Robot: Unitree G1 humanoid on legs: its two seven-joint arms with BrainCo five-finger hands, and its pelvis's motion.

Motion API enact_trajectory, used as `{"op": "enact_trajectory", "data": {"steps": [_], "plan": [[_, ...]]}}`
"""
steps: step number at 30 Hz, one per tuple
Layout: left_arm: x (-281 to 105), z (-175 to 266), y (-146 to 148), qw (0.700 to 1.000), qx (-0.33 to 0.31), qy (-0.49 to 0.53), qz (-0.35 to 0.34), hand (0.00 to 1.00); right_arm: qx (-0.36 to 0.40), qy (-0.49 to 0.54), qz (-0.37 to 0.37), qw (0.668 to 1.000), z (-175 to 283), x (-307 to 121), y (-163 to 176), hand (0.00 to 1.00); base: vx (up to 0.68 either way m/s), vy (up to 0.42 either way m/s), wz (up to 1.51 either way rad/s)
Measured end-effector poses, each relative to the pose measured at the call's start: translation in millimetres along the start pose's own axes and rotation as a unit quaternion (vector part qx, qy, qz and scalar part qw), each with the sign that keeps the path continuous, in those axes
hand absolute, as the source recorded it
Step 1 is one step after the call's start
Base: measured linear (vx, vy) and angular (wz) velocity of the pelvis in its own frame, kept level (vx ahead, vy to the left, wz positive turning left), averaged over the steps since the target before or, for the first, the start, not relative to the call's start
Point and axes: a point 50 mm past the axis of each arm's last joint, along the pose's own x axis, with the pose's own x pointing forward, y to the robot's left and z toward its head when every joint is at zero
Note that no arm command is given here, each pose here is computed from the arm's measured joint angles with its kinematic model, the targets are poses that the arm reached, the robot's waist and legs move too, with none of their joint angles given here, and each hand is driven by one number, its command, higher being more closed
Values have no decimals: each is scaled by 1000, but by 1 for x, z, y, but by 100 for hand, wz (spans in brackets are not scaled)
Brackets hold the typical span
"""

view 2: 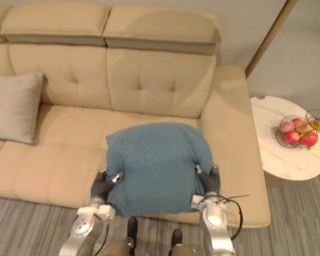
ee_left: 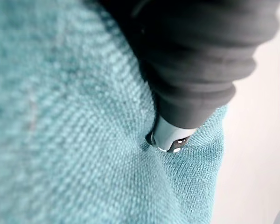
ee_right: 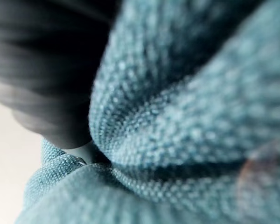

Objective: Pick up cushions and gather them together orderly.

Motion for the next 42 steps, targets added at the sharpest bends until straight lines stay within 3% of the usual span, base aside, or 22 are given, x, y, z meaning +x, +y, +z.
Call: {"op": "enact_trajectory", "data": {"steps": [6,9,11,15,16,17,20,24,27,31,35,42], "plan": [[64,82,-24,985,2,-174,4,100,40,-154,-24,987,80,56,29,100,-87,22,1],[100,146,-41,958,33,-284,-7,100,28,-252,-44,966,144,96,42,100,-102,16,10],[131,214,-57,927,70,-367,-1,100,11,-322,-65,945,216,132,52,100,-127,1,9],[146,304,-72,888,82,-451,37,100,35,-383,-93,918,303,145,61,100,-66,-8,10],[148,313,-73,885,86,-456,43,0,37,-386,-96,917,311,146,62,100,-5,-18,5],[151,334,-72,880,95,-462,61,0,40,-390,-104,914,329,147,65,0,7,-16,3],[156,364,-66,875,106,-462,99,0,47,-384,-117,915,352,150,69,0,13,-16,-3],[167,369,-65,891,118,-423,110,0,39,-359,-112,926,351,157,71,0,45,-27,-7],[176,356,-72,917,81,-378,100,0,84,-306,-90,944,342,165,68,0,45,-40,-8],[176,346,-79,925,9,-370,86,0,126,-290,-73,946,328,164,73,0,43,-72,-4],[182,298,-67,937,-43,-333,92,0,162,-265,-64,949,287,161,78,0,1,-84,2],[183,257,-44,947,-53,-296,115,0,165,-243,-68,953,241,155,67,0,-70,-110,1]]}}
